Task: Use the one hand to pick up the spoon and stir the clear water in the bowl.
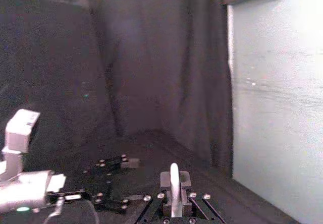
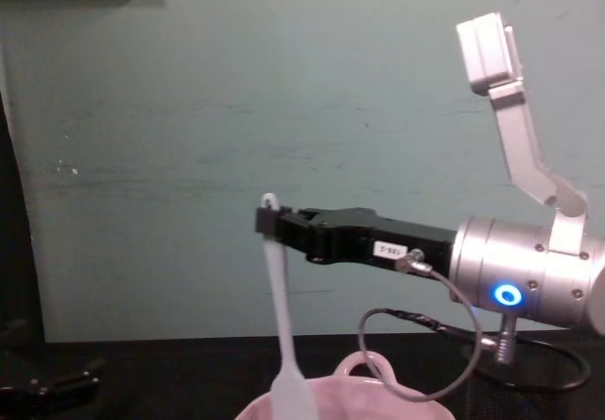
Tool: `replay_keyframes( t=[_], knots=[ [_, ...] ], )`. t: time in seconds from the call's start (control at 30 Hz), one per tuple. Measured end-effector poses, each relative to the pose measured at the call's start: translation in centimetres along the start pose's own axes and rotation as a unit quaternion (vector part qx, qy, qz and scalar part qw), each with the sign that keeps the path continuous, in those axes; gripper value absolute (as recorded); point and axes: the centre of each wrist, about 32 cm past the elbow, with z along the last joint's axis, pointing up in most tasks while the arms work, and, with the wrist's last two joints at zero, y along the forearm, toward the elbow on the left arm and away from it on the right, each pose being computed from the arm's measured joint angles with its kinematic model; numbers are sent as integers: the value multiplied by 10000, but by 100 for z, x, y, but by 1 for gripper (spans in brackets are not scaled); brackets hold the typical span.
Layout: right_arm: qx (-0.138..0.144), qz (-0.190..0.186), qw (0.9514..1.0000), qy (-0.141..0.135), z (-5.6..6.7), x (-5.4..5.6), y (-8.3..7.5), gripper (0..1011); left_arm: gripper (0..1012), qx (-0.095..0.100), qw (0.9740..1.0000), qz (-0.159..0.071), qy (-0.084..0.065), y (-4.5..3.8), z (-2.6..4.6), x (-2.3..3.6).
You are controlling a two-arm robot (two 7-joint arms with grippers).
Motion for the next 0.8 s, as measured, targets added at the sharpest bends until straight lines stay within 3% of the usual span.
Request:
replay_keyframes(
  t=[0.23, 0.47, 0.8],
  knots=[
    [44, -391, 9992, -29, 14, 120, -227, 110, 1011, 0, 10000, 0, 0, 0, 0, 0],
    [160, -687, 9975, -83, 59, 106, -437, 110, 1011, 0, 10000, 0, 0, 0, 0, 0],
    [223, -630, 9977, -148, 137, 41, -435, 110, 1011, 0, 10000, 0, 0, 0, 0, 0]
  ],
)
